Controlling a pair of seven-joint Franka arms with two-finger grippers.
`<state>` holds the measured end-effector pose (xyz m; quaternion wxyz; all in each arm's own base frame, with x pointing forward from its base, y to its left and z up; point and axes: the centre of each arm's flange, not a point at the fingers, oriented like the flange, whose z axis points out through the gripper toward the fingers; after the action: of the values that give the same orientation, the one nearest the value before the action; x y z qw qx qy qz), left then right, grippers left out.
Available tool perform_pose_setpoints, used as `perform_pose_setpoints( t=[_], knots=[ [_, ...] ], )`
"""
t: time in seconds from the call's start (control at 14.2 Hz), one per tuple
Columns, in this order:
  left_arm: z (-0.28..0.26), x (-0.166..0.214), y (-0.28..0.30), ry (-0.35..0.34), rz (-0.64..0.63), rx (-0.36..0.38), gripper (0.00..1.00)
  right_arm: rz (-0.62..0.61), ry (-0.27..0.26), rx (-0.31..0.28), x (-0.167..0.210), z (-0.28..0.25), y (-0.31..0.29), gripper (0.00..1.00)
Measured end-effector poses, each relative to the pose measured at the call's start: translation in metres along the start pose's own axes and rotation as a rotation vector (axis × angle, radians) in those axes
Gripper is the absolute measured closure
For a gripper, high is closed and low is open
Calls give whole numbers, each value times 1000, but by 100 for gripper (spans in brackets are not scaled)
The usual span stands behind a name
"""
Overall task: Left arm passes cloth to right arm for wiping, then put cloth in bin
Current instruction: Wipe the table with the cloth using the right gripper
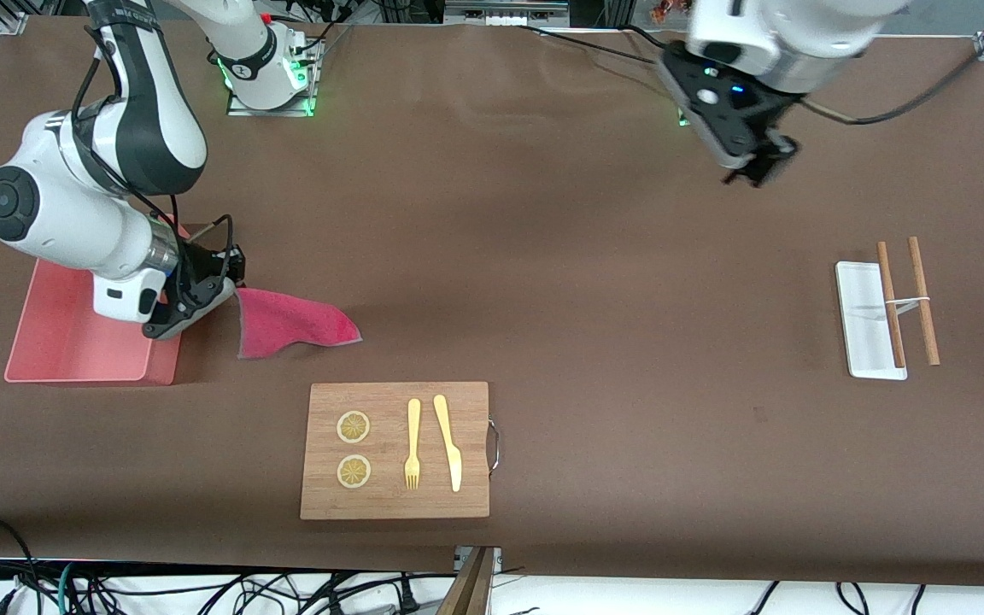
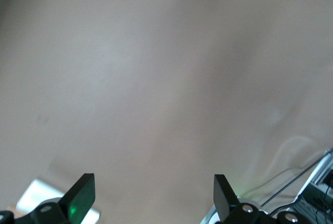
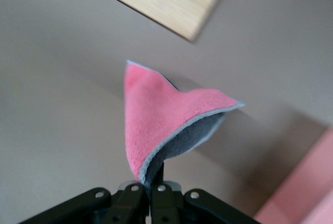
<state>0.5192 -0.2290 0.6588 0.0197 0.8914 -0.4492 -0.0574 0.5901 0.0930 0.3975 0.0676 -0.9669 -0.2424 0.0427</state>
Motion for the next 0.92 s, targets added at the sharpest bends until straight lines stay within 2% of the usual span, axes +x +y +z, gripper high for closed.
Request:
perform_pose_setpoints(
  t=[0.14, 0.35, 0.49, 0.71, 0.92],
  knots=[
    [-3, -21, -20, -23, -76, 6, 0, 115, -35, -34, -8, 1, 3, 98],
    [-4, -48, -43, -37, -183, 25, 0, 222, -80, -47, -9, 31, 9, 98],
    [-1, -73, -68, -17, -265, 54, 0, 240, -84, -65, 1, 69, 16, 98],
    [5, -104, -101, 93, -356, 131, 0, 254, -58, -102, 22, 122, 16, 98],
    [28, -113, -100, 98, -514, 124, 0, 287, -35, -107, 45, 150, -10, 98]
  ],
)
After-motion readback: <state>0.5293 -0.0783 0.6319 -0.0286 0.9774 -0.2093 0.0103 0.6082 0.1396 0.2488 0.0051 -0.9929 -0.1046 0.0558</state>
